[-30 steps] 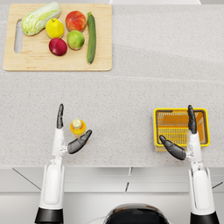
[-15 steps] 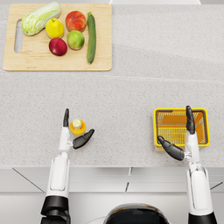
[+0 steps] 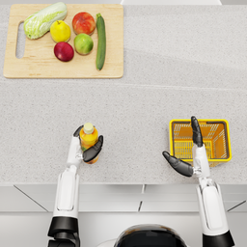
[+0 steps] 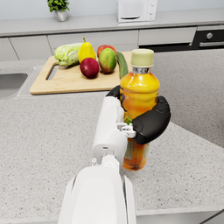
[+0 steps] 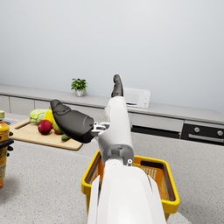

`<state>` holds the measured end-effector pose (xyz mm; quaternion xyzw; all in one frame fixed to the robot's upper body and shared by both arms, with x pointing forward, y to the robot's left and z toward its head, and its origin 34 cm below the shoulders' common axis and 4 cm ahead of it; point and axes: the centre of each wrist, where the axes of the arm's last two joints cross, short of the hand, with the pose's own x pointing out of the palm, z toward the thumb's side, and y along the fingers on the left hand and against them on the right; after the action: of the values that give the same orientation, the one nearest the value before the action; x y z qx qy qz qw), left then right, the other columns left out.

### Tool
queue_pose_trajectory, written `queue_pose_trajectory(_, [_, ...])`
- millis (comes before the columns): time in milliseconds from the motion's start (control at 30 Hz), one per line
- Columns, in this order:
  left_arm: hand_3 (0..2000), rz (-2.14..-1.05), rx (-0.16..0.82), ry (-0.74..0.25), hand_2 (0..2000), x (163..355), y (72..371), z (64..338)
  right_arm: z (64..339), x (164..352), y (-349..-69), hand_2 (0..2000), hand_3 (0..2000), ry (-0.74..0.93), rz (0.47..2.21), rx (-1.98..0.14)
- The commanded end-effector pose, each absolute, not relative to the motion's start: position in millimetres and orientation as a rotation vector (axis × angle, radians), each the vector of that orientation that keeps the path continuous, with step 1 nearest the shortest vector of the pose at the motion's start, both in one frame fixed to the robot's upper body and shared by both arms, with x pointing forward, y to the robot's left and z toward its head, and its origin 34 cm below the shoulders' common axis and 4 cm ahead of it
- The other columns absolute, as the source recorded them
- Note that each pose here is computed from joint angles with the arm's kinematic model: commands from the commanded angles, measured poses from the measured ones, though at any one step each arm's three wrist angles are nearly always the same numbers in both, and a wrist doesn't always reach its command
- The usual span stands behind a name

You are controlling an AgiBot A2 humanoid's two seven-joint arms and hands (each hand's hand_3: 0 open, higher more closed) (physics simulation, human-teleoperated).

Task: Pick up the lemon tea and place it into the yellow basket

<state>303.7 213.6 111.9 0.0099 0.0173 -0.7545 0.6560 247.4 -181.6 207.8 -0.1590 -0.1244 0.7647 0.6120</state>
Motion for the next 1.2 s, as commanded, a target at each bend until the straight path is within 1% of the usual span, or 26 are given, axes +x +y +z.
queue_pose_trajectory(33, [2000, -1.799, 0.295, -0.241, 2000, 298.2, 182.0, 202.7, 197.4, 251.2, -146.1, 0, 0, -0.273, 1.886, -0.323])
queue_pose_trajectory(133, [2000, -1.875, 0.382, -0.359, 2000, 292.6, 153.6, 234.1, 198.5, 256.9, -135.0, 0, 0, -0.285, 1.909, -0.311])
queue_pose_trajectory(200, [2000, -1.930, 0.399, -0.395, 2000, 291.3, 134.5, 242.2, 197.5, 258.7, -126.0, 0, 0, -0.287, 1.933, -0.301])
queue_pose_trajectory(267, [2000, -1.980, 0.407, -0.420, 2000, 290.0, 117.4, 247.2, 199.7, 264.8, -115.8, 0, 0, -0.245, 1.931, -0.379])
queue_pose_trajectory(367, [2000, -2.048, 0.416, -0.442, 2000, 283.5, 96.3, 250.2, 199.1, 273.6, -97.8, 0, 0, -0.200, 1.952, -0.430])
queue_pose_trajectory(433, [2000, -2.096, 0.419, -0.436, 2000, 279.1, 83.4, 248.0, 202.9, 277.6, -86.8, 0, 0, -0.202, 1.969, -0.450])
queue_pose_trajectory(533, [2000, -2.137, 0.412, -0.425, 2000, 271.7, 74.6, 241.8, 209.0, 282.7, -82.6, 0, 0, -0.214, 1.961, -0.462])
queue_pose_trajectory(600, [2000, -2.149, 0.404, -0.408, 2000, 269.5, 72.7, 236.7, 212.0, 282.9, -83.5, 0, 0, -0.223, 1.952, -0.469])
queue_pose_trajectory(633, [2000, -2.146, 0.403, -0.396, 2000, 269.5, 73.7, 234.7, 212.0, 281.9, -85.5, 1361, 327, -0.218, 1.967, -0.476])
queue_pose_trajectory(667, [2000, -2.149, 0.412, -0.390, 2000, 270.5, 74.8, 233.6, 212.9, 282.0, -85.6, 2000, 653, -0.183, 2.124, -0.520])
queue_pose_trajectory(700, [2000, -2.163, 0.419, -0.380, 2000, 272.5, 75.9, 232.5, 211.8, 282.0, -85.7, 2000, 980, -0.149, 2.229, -0.549])
queue_pose_trajectory(800, [2000, -2.178, 0.428, -0.355, 2000, 276.5, 80.1, 229.4, 213.7, 281.0, -84.9, 2000, 1960, -0.137, 2.242, -0.575])
queue_pose_trajectory(833, [1673, -2.181, 0.428, -0.342, 639, 277.5, 82.1, 227.3, 215.7, 281.1, -85.9, 2000, 2000, -0.139, 2.223, -0.577])
queue_pose_trajectory(867, [1347, -2.144, 0.416, -0.338, 0, 278.6, 87.2, 225.3, 216.7, 281.2, -87.9, 2000, 2000, -0.150, 2.178, -0.572])
queue_pose_trajectory(933, [693, -2.121, 0.418, -0.342, 0, 275.7, 93.1, 225.4, 222.8, 282.6, -92.8, 2000, 2000, -0.171, 2.150, -0.582])
queue_pose_trajectory(967, [367, -2.093, 0.416, -0.342, 0, 270.8, 101.1, 223.4, 231.0, 284.0, -98.5, 2000, 2000, -0.202, 2.114, -0.595])
queue_pose_trajectory(1000, [40, -2.036, 0.409, -0.345, 0, 266.1, 113.1, 222.5, 241.4, 286.6, -108.2, 2000, 2000, -0.245, 2.060, -0.599])
queue_pose_trajectory(1033, [0, -1.981, 0.416, -0.346, 0, 261.5, 127.1, 223.5, 249.8, 289.3, -123.0, 2000, 2000, -0.278, 1.986, -0.600])
queue_pose_trajectory(1067, [0, -1.916, 0.421, -0.359, 0, 258.0, 142.0, 226.6, 257.2, 290.1, -140.8, 2000, 2000, -0.306, 1.911, -0.603])
queue_pose_trajectory(1133, [0, -1.776, 0.447, -0.410, 0, 252.4, 171.8, 240.2, 269.0, 288.7, -177.8, 2000, 2000, -0.351, 1.762, -0.607])
queue_pose_trajectory(1200, [0, -1.666, 0.465, -0.451, 0, 251.5, 193.7, 251.7, 271.4, 288.6, -204.9, 2000, 2000, -0.360, 1.662, -0.592])
